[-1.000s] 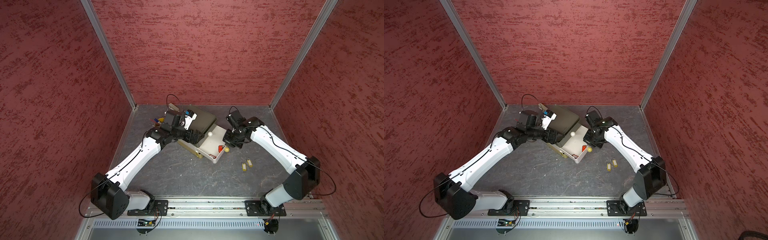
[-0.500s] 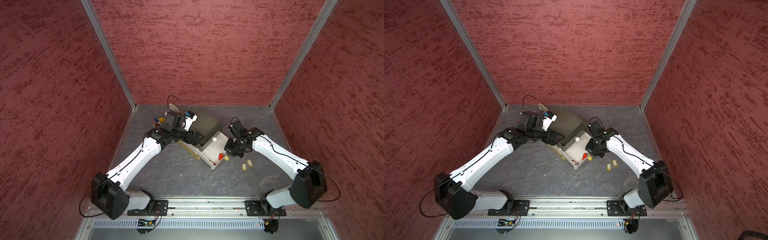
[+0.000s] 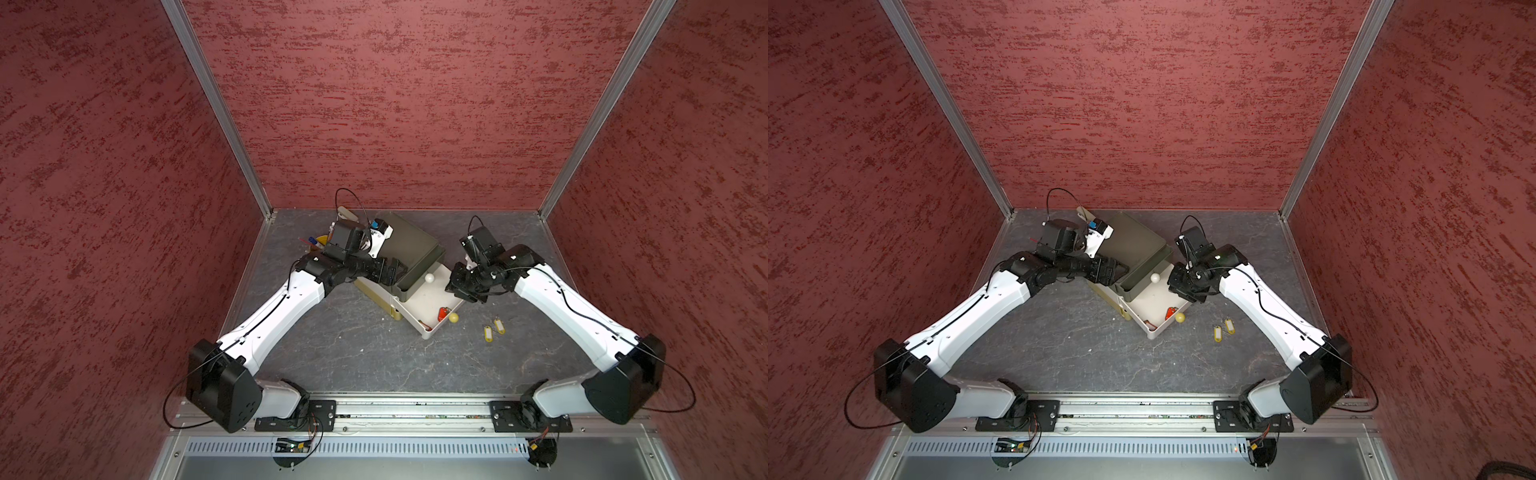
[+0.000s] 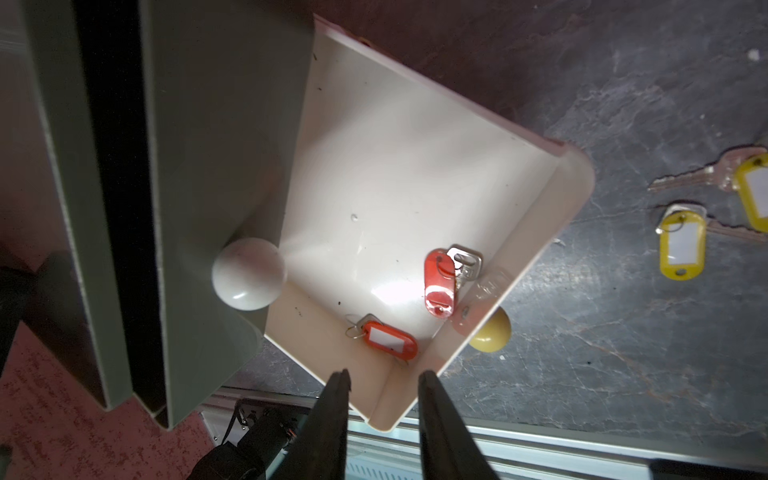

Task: Take the keys out of the drawer
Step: Close the drawer in the storage box.

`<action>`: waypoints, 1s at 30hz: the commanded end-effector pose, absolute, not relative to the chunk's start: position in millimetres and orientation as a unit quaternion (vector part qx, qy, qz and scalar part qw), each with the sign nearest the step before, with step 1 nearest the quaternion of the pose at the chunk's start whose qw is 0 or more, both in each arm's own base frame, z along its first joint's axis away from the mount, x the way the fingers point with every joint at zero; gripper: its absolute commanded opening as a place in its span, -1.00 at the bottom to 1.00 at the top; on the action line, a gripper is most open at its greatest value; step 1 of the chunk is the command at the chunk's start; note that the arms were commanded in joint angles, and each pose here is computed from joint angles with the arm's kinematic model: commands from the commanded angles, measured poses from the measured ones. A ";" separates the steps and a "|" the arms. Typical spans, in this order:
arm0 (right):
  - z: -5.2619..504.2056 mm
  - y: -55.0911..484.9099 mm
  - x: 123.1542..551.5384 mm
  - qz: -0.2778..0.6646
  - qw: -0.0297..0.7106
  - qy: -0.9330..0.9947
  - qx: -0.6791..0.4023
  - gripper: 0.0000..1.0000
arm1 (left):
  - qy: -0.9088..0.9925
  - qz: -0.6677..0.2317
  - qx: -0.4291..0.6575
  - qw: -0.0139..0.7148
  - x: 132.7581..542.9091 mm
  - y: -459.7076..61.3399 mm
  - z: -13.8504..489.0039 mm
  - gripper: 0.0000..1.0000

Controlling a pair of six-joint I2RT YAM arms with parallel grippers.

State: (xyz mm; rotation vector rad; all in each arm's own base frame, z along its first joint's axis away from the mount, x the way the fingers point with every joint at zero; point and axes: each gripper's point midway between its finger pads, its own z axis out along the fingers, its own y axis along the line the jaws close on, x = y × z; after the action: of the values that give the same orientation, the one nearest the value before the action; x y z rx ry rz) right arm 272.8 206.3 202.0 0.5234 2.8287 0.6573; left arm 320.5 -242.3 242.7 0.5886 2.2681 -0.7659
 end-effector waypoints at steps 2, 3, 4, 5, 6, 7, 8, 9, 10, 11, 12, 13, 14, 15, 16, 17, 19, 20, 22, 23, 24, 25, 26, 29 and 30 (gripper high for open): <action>185.4 221.1 300.1 0.216 0.096 0.959 0.159 -0.36 | 0.913 -0.259 0.189 0.254 309.9 -223.4 197.0 1.00; 182.2 223.1 305.8 0.213 0.096 0.960 0.157 -0.36 | 0.913 -0.258 0.187 0.253 309.8 -222.4 196.5 0.99; 180.2 225.0 313.6 0.211 0.101 0.960 0.156 -0.36 | 0.914 -0.257 0.186 0.252 309.8 -221.1 195.5 0.99; 178.9 227.4 321.5 0.212 0.106 0.959 0.156 -0.36 | 0.914 -0.256 0.185 0.253 309.7 -220.3 195.0 0.99; 178.1 230.4 328.1 0.215 0.111 0.958 0.155 -0.36 | 0.914 -0.256 0.185 0.253 309.5 -219.8 195.4 0.99; 177.7 233.0 336.3 0.217 0.117 0.956 0.156 -0.36 | 0.915 -0.255 0.186 0.252 308.6 -219.0 193.9 0.99; 179.1 237.4 344.4 0.222 0.125 0.954 0.155 -0.36 | 0.915 -0.255 0.185 0.251 308.3 -218.6 192.8 0.99; 181.4 240.9 350.8 0.228 0.131 0.952 0.154 -0.36 | 0.915 -0.256 0.185 0.251 308.1 -218.5 192.6 0.99; 182.7 245.3 357.4 0.234 0.138 0.950 0.153 -0.36 | 0.915 -0.256 0.185 0.251 308.3 -218.3 192.7 1.00; 184.5 248.2 363.7 0.239 0.145 0.948 0.154 -0.36 | 0.916 -0.256 0.185 0.249 307.6 -218.5 191.4 0.99; 187.2 250.3 368.8 0.244 0.152 0.945 0.155 -0.36 | 0.915 -0.256 0.186 0.250 307.9 -218.4 191.2 0.99; 188.7 252.9 373.6 0.248 0.159 0.943 0.154 -0.36 | 0.915 -0.256 0.185 0.250 308.0 -217.8 191.3 0.99; 191.3 255.6 377.8 0.254 0.165 0.941 0.153 -0.36 | 0.915 -0.256 0.186 0.249 307.4 -218.0 190.2 0.99; 192.5 257.8 380.5 0.259 0.169 0.939 0.152 -0.37 | 0.915 -0.257 0.186 0.249 307.1 -218.1 190.3 0.99; 193.1 259.8 382.8 0.264 0.172 0.937 0.151 -0.36 | 0.915 -0.257 0.186 0.248 306.5 -218.2 189.0 0.99; 192.4 261.5 383.3 0.268 0.172 0.936 0.149 -0.36 | 0.915 -0.258 0.186 0.248 306.3 -217.8 188.5 0.99; 188.9 260.7 379.7 0.263 0.162 0.940 0.145 -0.35 | 0.915 -0.261 0.185 0.247 304.7 -218.4 187.9 0.99; 186.6 258.2 375.0 0.255 0.153 0.944 0.143 -0.34 | 0.914 -0.263 0.184 0.247 304.2 -218.7 187.5 0.99; 180.6 248.8 360.9 0.225 0.126 0.956 0.137 -0.23 | 0.914 -0.264 0.184 0.248 303.4 -218.4 187.5 0.99; 177.8 243.2 352.1 0.205 0.109 0.964 0.128 -0.12 | 0.914 -0.264 0.184 0.249 303.4 -218.1 188.7 0.99; 174.3 235.9 342.2 0.182 0.089 0.972 0.122 -0.04 | 0.913 -0.264 0.185 0.251 303.6 -218.2 189.8 0.99; 172.9 229.2 333.1 0.163 0.076 0.977 0.112 0.00 | 0.912 -0.263 0.185 0.253 303.7 -217.9 190.9 0.99; 172.1 224.6 324.8 0.152 0.066 0.981 0.101 0.05 | 0.912 -0.263 0.184 0.255 304.3 -217.6 192.3 0.99; 171.6 215.4 311.0 0.134 0.054 0.986 0.080 0.08 | 0.910 -0.267 0.185 0.258 304.7 -218.8 194.2 0.99; 168.6 215.8 306.8 0.135 0.047 0.987 0.072 0.13 | 0.910 -0.268 0.184 0.257 304.7 -219.4 193.8 0.99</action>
State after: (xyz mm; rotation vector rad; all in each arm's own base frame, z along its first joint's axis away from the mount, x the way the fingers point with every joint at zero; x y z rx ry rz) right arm 332.2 229.3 170.2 0.3248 2.9271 0.5037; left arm 327.5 -236.3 242.2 0.5610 2.2433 -0.7491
